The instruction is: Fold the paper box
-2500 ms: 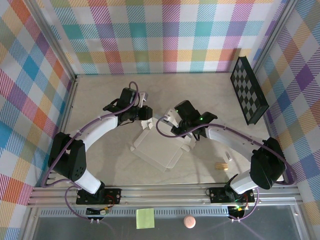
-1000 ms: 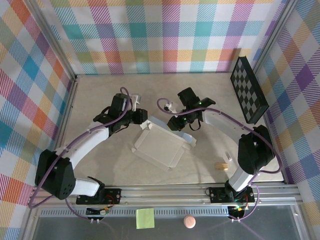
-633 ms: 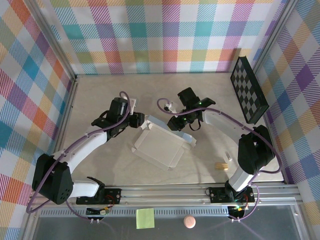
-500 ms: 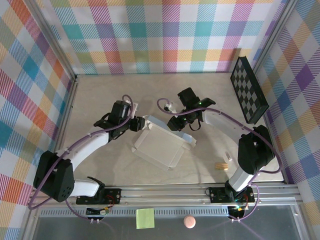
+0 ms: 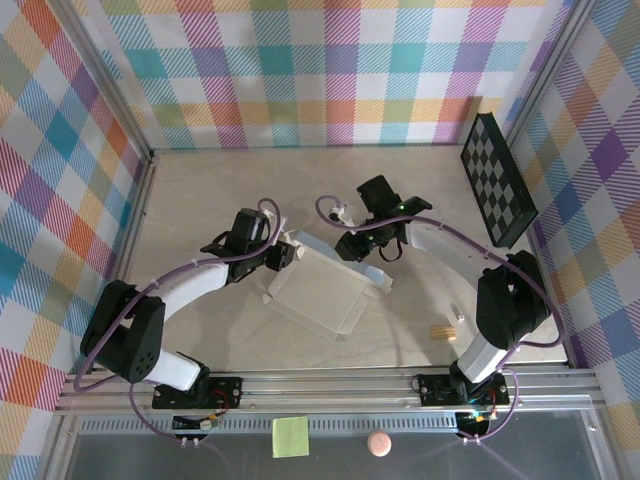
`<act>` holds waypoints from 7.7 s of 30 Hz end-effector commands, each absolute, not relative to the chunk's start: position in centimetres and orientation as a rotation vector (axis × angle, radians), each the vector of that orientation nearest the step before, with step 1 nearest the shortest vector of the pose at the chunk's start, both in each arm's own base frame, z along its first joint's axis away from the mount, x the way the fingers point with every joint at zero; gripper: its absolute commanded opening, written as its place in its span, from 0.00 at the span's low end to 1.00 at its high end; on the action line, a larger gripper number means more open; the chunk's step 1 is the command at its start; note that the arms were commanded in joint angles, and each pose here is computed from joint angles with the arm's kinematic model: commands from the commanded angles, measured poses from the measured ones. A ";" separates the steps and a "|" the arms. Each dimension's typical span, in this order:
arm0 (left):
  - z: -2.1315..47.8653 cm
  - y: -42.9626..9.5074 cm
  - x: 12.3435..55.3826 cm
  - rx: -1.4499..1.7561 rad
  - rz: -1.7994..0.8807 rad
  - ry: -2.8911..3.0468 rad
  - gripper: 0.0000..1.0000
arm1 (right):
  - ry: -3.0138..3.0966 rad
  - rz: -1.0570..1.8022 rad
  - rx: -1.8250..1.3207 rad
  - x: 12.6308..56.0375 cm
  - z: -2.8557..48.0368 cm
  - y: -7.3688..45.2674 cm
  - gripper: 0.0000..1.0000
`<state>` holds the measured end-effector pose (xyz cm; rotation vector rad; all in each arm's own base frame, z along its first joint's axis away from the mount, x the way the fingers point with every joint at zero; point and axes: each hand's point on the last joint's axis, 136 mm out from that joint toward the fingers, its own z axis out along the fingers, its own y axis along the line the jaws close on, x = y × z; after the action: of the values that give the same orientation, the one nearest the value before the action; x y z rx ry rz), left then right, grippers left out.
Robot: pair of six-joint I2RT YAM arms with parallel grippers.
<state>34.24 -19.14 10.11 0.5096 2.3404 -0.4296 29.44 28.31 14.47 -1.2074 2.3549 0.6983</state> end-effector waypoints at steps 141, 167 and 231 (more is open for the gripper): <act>11.3 -23.8 38.7 1.259 -0.599 1.667 0.47 | 2.459 0.726 -1.143 29.0 12.2 26.9 0.13; 10.5 -28.1 37.9 1.375 -0.579 1.566 0.21 | 2.456 0.690 -1.157 28.9 12.2 26.3 0.12; 16.5 -16.8 31.4 0.549 -0.273 1.915 0.57 | 2.507 0.402 -0.952 36.0 14.8 34.3 0.78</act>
<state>31.67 -17.88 17.15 0.5889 1.8792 -0.2909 36.02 34.47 15.60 -0.9862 2.4426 0.4757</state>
